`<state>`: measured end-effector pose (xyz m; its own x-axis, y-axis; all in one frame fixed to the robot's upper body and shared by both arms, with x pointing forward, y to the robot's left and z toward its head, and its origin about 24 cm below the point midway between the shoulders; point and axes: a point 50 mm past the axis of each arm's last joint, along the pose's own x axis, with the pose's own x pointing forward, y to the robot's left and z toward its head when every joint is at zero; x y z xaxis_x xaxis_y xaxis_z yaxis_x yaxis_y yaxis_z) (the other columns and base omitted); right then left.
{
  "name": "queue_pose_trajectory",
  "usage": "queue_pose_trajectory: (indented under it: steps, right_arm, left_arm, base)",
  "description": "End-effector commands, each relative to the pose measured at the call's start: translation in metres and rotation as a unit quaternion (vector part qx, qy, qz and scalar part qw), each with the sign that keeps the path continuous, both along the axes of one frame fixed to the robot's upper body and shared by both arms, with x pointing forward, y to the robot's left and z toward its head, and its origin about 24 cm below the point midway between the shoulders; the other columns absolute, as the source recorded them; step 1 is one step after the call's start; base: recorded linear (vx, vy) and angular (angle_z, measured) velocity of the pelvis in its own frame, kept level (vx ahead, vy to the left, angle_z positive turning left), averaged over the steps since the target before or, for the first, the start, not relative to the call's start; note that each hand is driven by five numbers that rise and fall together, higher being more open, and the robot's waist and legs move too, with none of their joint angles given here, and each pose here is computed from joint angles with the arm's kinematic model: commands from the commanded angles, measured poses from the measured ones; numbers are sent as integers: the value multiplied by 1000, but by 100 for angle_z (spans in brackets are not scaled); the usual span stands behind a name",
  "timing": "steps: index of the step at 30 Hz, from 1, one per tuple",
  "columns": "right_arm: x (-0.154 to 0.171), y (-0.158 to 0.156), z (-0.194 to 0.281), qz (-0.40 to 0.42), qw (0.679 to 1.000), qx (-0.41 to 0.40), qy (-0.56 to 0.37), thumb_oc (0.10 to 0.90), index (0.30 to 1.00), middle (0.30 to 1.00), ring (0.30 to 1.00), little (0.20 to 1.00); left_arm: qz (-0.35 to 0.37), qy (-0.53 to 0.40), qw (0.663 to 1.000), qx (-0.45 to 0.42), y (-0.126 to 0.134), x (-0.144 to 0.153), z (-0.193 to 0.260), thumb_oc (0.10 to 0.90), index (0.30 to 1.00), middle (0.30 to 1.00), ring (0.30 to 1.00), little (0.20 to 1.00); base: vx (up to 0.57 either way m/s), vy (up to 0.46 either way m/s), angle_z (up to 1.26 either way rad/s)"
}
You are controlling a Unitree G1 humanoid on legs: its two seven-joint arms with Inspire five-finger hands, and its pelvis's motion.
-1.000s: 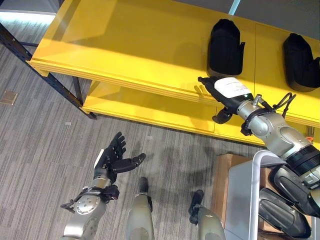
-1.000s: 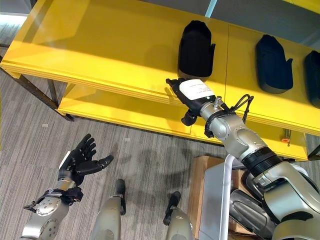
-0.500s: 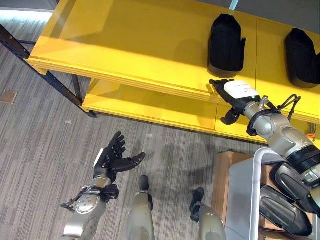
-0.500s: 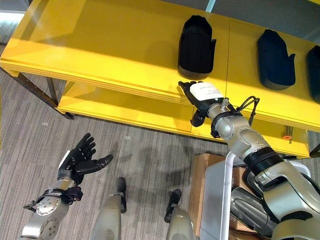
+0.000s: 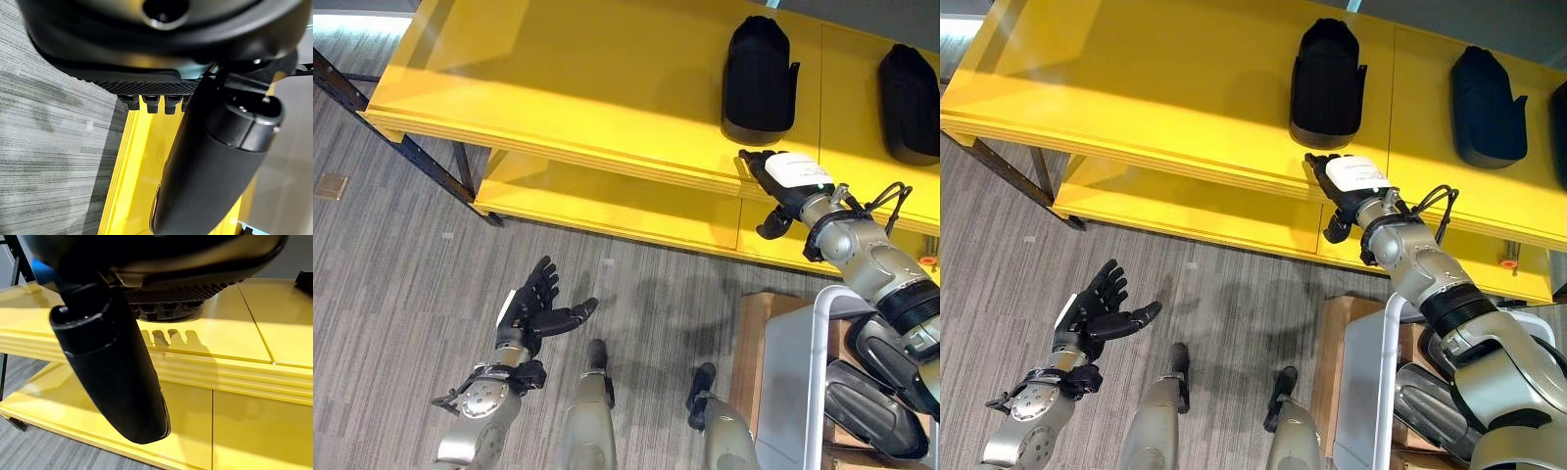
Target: Move parts from the plastic box to the shelf.
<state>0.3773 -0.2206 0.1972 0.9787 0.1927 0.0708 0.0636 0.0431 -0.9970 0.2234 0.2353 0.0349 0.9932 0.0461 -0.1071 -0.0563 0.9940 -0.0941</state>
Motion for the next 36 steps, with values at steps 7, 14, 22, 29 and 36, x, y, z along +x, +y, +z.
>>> queue_pose_trajectory:
  steps: [7,14,22,29,36]
  right_arm:
    - [10,8,83,-1,990,20,-141,900,1000,1000,1000,1000]
    - [11,9,93,-4,988,14,-152,900,1000,1000,1000,1000]
    - [13,10,96,-10,988,10,-155,900,1000,1000,1000,1000]
    - [16,13,101,-14,987,7,-160,900,1000,1000,1000,1000]
    - [18,13,106,-22,986,6,-166,900,1000,1000,1000,1000]
  left_arm:
    - [-22,-110,994,9,0,2,41,900,1000,1000,1000,1000]
    - [-20,-111,994,6,1,2,41,900,1000,1000,1000,1000]
    - [-16,-111,994,4,2,1,42,900,1000,1000,1000,1000]
    - [-15,-114,993,0,2,2,42,900,1000,1000,1000,1000]
    - [-14,-118,993,-1,2,2,43,900,1000,1000,1000,1000]
  base:
    - [0,0,0]
    - [0,0,0]
    - [0,0,0]
    - [-1,-3,2]
    - [0,0,0]
